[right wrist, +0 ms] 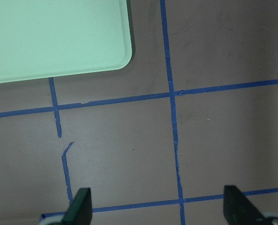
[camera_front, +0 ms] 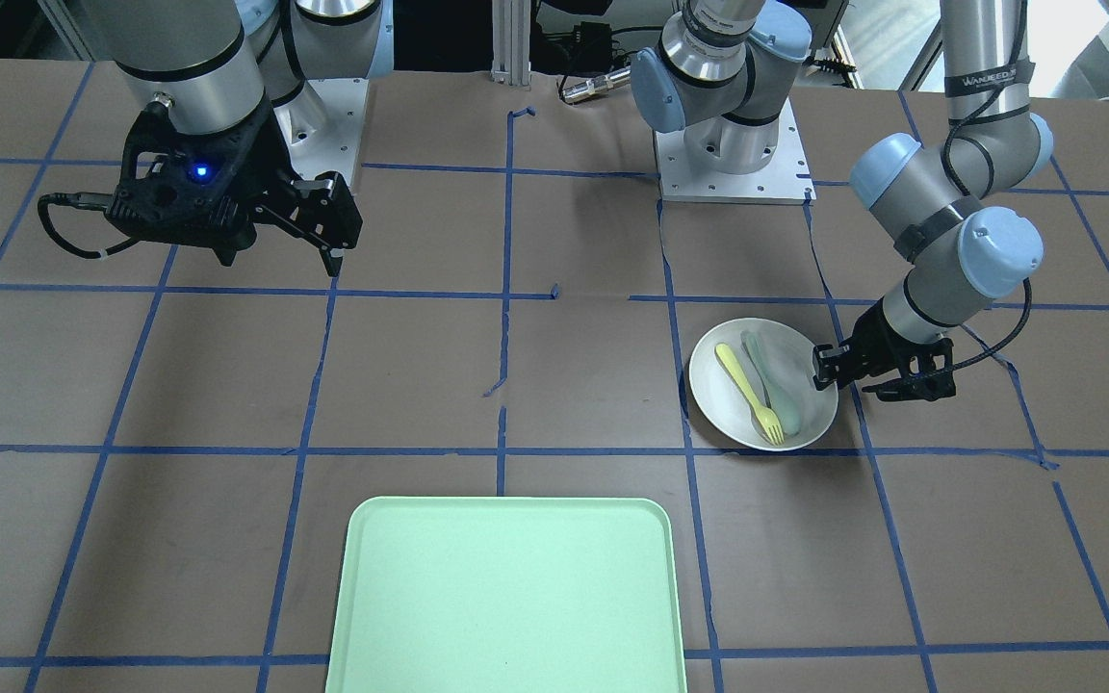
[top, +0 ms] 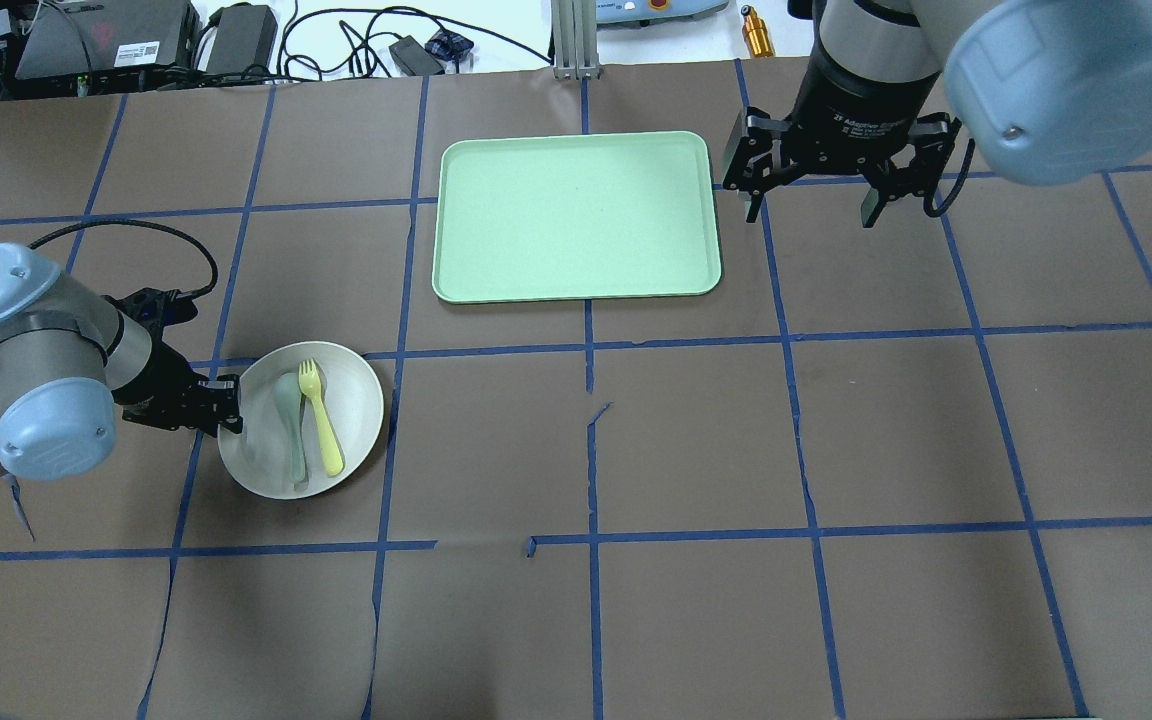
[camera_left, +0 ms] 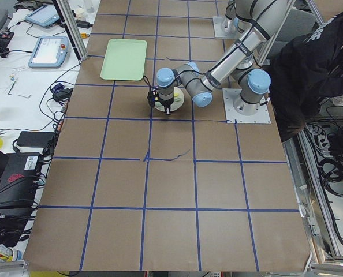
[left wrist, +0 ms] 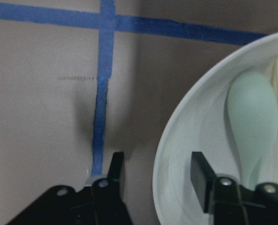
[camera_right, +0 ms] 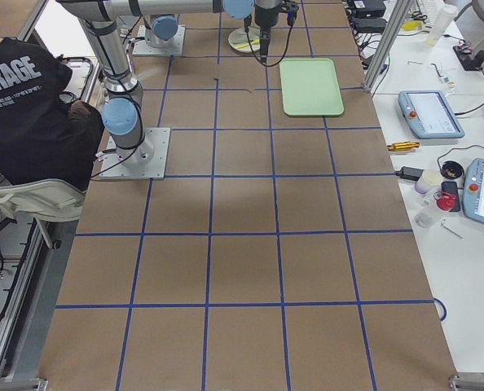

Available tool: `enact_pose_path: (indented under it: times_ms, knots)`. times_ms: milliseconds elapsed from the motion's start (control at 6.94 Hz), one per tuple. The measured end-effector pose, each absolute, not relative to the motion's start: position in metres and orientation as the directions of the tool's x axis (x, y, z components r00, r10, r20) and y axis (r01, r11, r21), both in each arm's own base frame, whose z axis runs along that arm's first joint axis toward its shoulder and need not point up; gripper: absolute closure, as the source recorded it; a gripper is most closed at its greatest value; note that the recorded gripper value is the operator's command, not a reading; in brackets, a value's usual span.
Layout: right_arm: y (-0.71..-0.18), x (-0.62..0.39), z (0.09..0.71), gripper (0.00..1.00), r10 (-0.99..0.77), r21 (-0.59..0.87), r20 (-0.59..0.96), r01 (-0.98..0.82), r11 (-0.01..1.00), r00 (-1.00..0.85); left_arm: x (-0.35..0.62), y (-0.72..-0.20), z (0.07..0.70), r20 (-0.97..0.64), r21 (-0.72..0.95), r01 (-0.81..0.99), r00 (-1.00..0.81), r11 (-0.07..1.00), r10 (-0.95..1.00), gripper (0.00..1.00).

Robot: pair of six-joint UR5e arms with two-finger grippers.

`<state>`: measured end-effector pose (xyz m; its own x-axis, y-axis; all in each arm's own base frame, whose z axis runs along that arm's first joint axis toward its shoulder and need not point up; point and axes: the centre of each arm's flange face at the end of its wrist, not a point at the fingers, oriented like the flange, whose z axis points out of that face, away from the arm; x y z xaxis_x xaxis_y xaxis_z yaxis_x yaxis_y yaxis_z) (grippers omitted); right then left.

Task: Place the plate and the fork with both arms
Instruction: 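Lower the left gripper to the rim of the white plate and grasp it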

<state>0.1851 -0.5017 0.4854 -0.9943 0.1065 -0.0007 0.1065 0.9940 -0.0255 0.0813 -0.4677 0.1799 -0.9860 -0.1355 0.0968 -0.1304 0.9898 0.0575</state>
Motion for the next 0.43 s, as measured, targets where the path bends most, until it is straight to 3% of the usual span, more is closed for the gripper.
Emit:
enact_pose_path:
  times_ms: [432]
  knots:
    - [-0.5019, 0.1848, 0.4857, 0.00, 0.107, -0.026, -0.001, 0.107, 0.994, -0.994, 0.0815, -0.4732, 0.1814, 0.105, 0.053, -0.121, -0.986, 0.991, -0.127, 1.00]
